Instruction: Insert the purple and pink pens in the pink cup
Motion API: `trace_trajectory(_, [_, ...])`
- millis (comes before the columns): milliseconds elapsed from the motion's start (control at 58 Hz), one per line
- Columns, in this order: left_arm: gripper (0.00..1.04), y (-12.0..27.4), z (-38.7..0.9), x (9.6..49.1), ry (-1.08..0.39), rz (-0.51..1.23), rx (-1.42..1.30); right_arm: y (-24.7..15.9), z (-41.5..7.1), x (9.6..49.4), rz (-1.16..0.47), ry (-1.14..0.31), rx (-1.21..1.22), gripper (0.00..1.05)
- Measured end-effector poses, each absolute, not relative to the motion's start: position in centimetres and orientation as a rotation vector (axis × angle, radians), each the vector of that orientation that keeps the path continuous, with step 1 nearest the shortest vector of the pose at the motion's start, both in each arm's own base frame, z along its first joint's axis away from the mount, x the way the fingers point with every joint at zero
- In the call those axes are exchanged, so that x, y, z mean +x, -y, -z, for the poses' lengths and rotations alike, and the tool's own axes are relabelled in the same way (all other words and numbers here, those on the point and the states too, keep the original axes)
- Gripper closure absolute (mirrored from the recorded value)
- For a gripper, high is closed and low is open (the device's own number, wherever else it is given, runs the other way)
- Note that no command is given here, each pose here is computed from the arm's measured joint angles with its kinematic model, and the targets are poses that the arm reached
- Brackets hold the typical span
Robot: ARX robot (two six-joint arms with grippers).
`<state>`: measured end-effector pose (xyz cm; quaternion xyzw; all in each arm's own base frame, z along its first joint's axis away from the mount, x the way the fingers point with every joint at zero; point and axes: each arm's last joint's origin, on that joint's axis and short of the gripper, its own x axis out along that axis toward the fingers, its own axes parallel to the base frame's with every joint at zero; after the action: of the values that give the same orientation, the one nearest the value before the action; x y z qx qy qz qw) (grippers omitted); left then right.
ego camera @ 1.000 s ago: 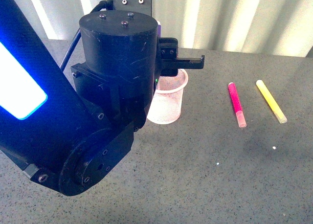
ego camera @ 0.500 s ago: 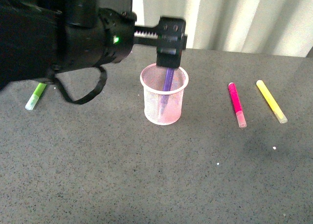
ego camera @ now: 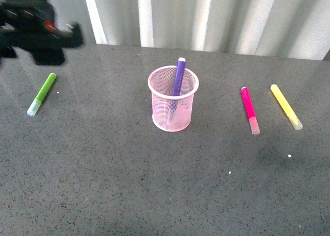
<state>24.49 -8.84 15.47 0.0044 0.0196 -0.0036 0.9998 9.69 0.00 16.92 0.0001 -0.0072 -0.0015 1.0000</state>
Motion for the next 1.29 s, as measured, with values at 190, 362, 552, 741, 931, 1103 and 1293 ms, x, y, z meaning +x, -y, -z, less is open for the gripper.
trace_trajectory(190, [0.92, 5.2, -16.1, 20.9, -0.016, 0.008, -0.002, 0.0, -16.9, 9.7, -0.001, 0.014, 0.000, 0.07])
trace_trajectory(362, [1.01, 3.1, -16.2, 18.4, -0.014, 0.003, -0.002, 0.0, -16.9, 9.7, 0.000, 0.014, 0.000, 0.07])
trace_trajectory(552, [1.01, 2.1, -16.2, 16.8, -0.016, 0.010, -0.002, 0.0, -16.9, 9.7, 0.000, 0.014, 0.000, 0.07])
trace_trajectory(741, [1.01, 1.2, -16.2, 15.1, -0.015, 0.003, -0.003, 0.0, -16.9, 9.7, 0.000, 0.014, 0.000, 0.07])
trace_trajectory(931, [1.01, 0.0, -16.8, 14.0, 0.006, -0.001, -0.004, 0.0, -16.9, 9.7, 0.000, 0.014, 0.000, 0.07])
trace_trajectory(1103, [1.01, 0.0, -17.1, 13.2, 0.014, 0.000, -0.004, 0.0, -16.9, 9.7, 0.000, 0.014, 0.000, 0.07])
trace_trajectory(1293, [1.01, 0.0, -17.3, 12.4, 0.022, -0.001, -0.004, 0.0, -16.9, 9.7, 0.000, 0.014, 0.000, 0.07])
